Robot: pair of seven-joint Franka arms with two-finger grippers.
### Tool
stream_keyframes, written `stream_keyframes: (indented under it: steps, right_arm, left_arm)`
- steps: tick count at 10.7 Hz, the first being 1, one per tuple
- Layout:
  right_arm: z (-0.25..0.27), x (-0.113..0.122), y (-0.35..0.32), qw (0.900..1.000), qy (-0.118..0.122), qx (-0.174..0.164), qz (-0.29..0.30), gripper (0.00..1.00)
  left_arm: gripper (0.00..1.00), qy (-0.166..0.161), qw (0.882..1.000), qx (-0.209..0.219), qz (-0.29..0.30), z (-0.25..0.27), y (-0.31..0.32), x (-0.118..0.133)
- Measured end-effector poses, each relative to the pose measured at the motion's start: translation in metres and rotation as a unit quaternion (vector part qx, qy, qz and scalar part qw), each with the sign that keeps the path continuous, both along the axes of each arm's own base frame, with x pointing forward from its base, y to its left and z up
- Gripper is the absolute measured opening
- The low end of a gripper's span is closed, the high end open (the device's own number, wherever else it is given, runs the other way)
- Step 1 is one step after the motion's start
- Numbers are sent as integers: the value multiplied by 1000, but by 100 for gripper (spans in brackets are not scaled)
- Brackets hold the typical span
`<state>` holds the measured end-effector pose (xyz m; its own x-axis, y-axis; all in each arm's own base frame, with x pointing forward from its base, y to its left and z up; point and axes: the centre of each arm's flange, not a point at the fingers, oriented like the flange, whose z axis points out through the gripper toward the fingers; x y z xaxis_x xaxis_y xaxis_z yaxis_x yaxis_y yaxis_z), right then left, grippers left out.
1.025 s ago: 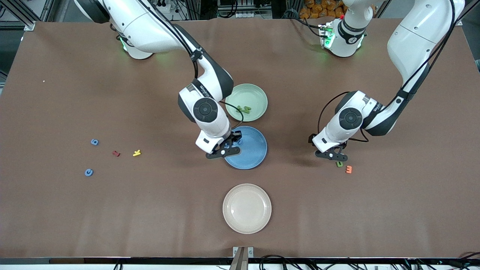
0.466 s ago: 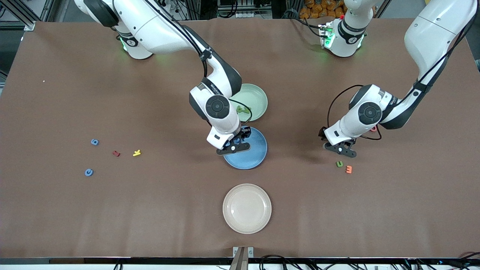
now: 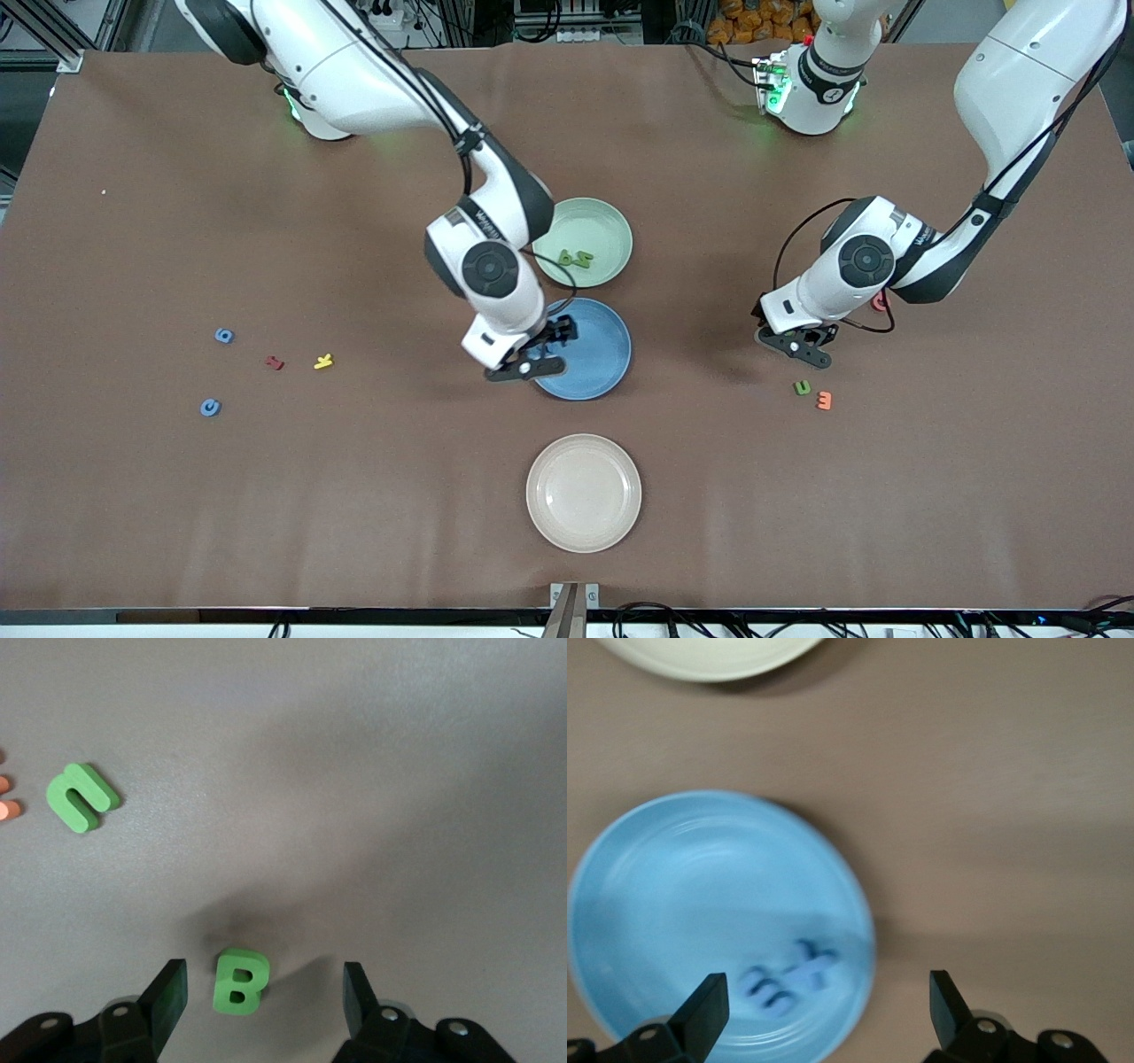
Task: Sort letters by color into matching plates
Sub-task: 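Grasp the green B with the left gripper while the right gripper returns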
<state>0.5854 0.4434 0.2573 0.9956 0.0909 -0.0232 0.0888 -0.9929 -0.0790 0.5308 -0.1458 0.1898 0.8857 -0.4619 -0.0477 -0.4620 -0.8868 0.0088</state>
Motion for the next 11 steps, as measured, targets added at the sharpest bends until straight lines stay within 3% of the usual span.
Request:
stream_keyframes:
  steps: [3, 6, 9, 11]
  right_arm:
    - [33, 64, -117, 999, 21, -22, -41, 100]
    - [58, 114, -264, 995, 20, -28, -93, 100]
    - [67, 131, -381, 988, 19, -31, -150, 100]
    - [59, 125, -454, 986, 24, -34, -164, 100]
  left_arm:
    - [76, 7, 1000, 4, -12, -7, 0, -9]
    - [72, 3, 1000, 8, -19, -10, 9, -9]
    - [68, -3, 1000, 0, -12, -18, 31, -6]
    - [65, -4, 1000, 0, -13, -17, 30, -6]
